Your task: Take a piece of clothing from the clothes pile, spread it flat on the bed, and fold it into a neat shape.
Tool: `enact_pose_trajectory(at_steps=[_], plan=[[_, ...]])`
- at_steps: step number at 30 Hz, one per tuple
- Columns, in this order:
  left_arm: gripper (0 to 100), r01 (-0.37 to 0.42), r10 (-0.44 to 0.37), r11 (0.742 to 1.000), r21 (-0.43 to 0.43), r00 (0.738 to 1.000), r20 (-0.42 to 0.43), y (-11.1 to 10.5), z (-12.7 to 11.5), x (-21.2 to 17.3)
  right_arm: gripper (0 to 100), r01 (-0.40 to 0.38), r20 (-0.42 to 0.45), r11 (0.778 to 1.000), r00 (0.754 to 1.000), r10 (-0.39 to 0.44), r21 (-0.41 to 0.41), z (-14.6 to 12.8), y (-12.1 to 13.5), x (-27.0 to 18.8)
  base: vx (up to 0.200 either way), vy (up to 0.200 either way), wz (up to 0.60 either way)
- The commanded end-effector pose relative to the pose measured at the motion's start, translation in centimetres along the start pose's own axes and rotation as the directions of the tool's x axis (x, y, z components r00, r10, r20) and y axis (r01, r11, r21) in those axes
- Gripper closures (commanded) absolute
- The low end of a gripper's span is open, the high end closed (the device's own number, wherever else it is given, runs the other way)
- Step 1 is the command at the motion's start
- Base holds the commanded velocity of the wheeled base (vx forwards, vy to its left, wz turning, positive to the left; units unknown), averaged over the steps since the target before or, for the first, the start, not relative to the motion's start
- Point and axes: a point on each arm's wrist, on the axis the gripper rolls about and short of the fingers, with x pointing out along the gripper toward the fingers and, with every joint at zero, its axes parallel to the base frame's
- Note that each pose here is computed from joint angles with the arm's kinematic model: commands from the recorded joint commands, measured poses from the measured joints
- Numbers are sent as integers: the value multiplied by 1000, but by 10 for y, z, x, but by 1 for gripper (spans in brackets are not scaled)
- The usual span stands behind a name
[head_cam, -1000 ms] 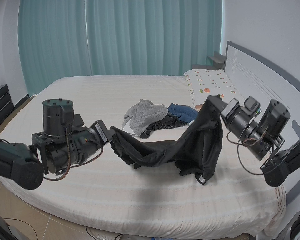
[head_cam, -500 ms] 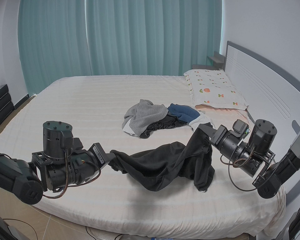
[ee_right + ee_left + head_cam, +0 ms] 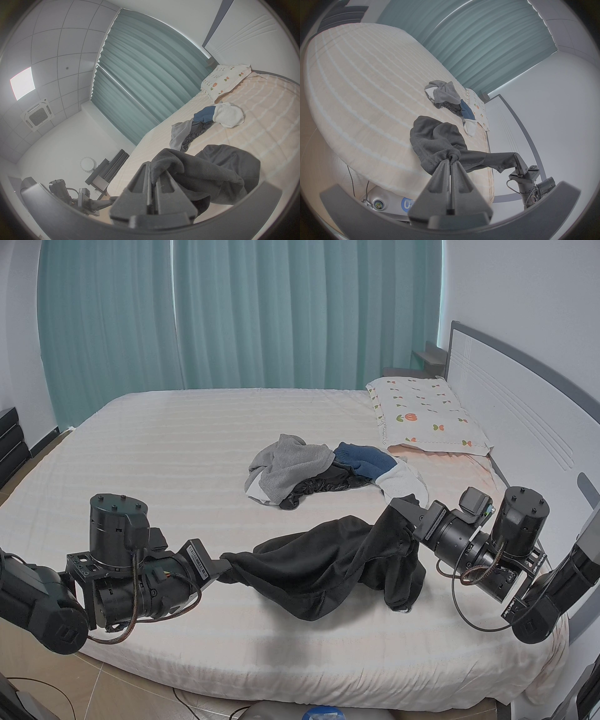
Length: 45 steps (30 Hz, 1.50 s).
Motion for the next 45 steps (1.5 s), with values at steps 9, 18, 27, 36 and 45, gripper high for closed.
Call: enact_pose_trajectory(at_steps=[9, 18, 27, 36, 45], plan=[[100, 14, -13, 996, -87, 1000, 6, 2, 9, 1, 100, -3, -1, 1000, 1000, 3, -5, -1, 1, 0, 0, 67, 0], [100, 48, -43, 995, -86, 997, 58, 1, 14, 0, 100, 26, 31, 999, 999, -26, -18, -2, 4, 3, 0, 200, 0], [100, 71, -64, 994, -85, 994, 90, -1, 18, -5, 100, 42, 72, 998, 997, -38, -54, 0, 6, 5, 0, 200, 0], [100, 84, -72, 993, -88, 988, 135, -2, 28, -11, 100, 101, 165, 993, 982, -89, -66, 4, 7, 16, 0, 200, 0], [100, 87, -72, 992, -93, 986, 150, -2, 31, -13, 100, 62, 263, 997, 964, -48, -45, 14, 12, 19, 0, 200, 0]])
